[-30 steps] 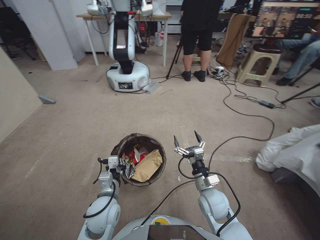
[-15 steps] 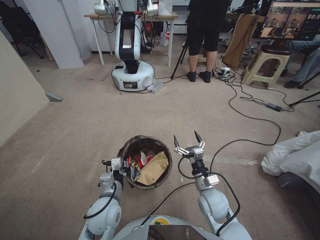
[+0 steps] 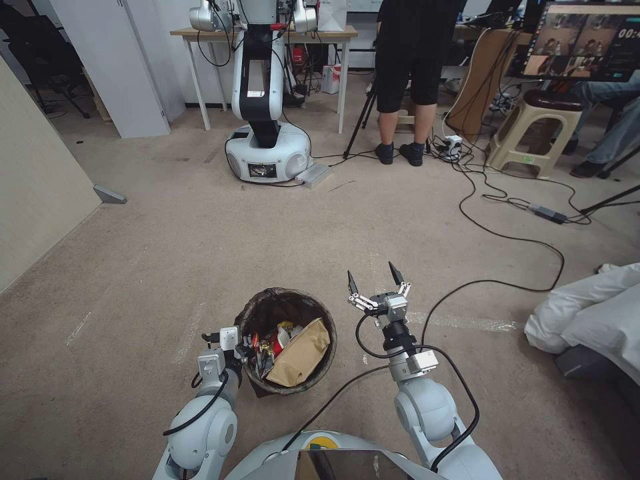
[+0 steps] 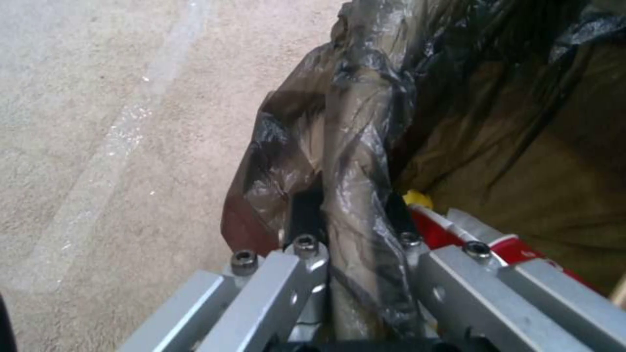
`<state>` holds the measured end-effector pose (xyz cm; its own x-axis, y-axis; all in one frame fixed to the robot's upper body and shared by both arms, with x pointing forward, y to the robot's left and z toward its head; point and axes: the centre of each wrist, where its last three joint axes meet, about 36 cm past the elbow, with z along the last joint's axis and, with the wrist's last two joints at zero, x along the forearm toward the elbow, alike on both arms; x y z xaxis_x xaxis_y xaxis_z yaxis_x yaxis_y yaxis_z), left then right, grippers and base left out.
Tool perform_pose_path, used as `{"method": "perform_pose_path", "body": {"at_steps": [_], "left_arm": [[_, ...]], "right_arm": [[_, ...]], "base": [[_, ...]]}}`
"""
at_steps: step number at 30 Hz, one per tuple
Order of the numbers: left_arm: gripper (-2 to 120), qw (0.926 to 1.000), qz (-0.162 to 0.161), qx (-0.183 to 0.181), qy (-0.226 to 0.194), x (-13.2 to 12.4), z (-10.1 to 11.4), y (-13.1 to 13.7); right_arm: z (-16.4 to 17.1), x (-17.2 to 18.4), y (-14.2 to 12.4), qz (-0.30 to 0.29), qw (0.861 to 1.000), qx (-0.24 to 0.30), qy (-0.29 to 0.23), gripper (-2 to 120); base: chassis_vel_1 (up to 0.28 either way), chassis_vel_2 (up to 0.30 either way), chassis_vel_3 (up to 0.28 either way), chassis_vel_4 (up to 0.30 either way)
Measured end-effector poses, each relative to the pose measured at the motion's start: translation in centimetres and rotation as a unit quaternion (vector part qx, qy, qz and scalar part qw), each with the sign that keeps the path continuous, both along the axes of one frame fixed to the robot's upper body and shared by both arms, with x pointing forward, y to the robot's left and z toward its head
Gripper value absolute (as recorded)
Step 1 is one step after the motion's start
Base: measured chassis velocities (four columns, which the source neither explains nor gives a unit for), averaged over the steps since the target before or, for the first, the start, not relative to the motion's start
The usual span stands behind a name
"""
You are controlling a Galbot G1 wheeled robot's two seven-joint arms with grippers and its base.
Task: Pick up the trash bin, then pick up the garbage from the floor and place it into the trash bin.
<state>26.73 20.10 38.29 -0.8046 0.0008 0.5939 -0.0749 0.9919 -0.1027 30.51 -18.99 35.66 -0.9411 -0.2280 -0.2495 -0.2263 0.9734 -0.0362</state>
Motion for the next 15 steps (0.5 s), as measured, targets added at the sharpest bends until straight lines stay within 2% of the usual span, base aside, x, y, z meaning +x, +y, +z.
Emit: {"method": "perform_pose_path", "body": {"at_steps": [14, 15], "left_arm": [[3, 0.9997, 0.011, -0.017, 0.014, 0.5, -1.6, 0.2], [7, 0.9997, 0.010, -0.019, 0.012, 0.5, -1.6, 0.2]], "right_arm": [[-0.2, -0.3, 0.1, 0.002, 1.000, 0.000, 0.001, 100], [-0.3, -0.3, 0.1, 0.003, 1.000, -0.001, 0.001, 100]], "base": [[0.000, 0.000, 0.000, 0.000], [0.000, 0.000, 0.000, 0.000]]}}
